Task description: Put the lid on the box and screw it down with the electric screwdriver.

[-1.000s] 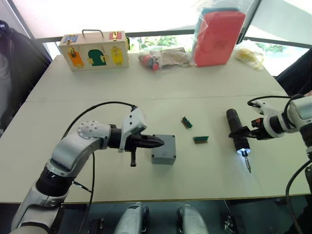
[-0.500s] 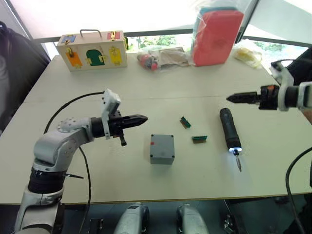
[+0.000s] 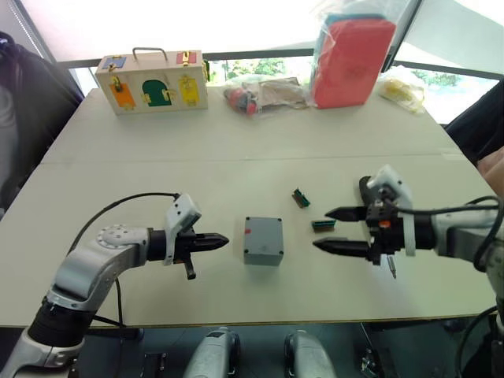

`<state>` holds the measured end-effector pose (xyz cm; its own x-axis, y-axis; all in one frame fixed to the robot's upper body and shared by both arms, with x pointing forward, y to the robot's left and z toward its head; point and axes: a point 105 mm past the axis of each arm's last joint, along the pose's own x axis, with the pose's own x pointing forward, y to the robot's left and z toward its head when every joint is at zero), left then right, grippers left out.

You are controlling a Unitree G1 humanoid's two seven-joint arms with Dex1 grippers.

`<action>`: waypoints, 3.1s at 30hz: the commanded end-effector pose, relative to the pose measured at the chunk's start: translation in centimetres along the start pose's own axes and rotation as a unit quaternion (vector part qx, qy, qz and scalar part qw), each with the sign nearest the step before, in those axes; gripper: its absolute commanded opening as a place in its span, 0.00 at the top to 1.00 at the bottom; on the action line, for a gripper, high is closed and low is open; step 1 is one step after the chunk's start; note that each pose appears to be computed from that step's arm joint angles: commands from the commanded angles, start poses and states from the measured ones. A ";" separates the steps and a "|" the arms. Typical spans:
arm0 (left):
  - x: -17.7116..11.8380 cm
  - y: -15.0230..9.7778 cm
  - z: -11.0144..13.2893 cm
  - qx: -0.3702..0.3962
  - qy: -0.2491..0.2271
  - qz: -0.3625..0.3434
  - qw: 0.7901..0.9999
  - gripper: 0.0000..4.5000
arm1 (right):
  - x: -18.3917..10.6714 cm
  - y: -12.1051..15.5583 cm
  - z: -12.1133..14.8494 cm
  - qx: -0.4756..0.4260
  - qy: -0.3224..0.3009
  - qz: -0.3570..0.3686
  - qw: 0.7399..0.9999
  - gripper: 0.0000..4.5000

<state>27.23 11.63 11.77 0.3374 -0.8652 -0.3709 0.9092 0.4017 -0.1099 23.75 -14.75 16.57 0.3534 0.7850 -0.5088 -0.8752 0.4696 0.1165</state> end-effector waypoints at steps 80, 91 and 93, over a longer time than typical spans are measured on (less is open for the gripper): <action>3.1 0.6 0.7 0.050 -0.014 -0.004 0.999 1.00 | 4.9 1.5 -2.0 -0.064 0.016 0.008 0.998 0.00; 2.4 0.8 0.3 0.066 0.008 -0.022 0.998 1.00 | 5.2 1.5 -1.8 -0.069 0.013 0.005 0.998 0.00; 2.3 1.1 0.4 0.068 0.009 -0.021 0.997 1.00 | 5.3 1.5 -1.7 -0.070 0.012 0.006 0.997 0.00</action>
<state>28.83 9.93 10.33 0.2907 -0.8707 -0.3967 0.9425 0.3320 -0.0380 23.84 -11.18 11.69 0.3367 0.7624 -0.5526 -0.9034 0.4270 0.0387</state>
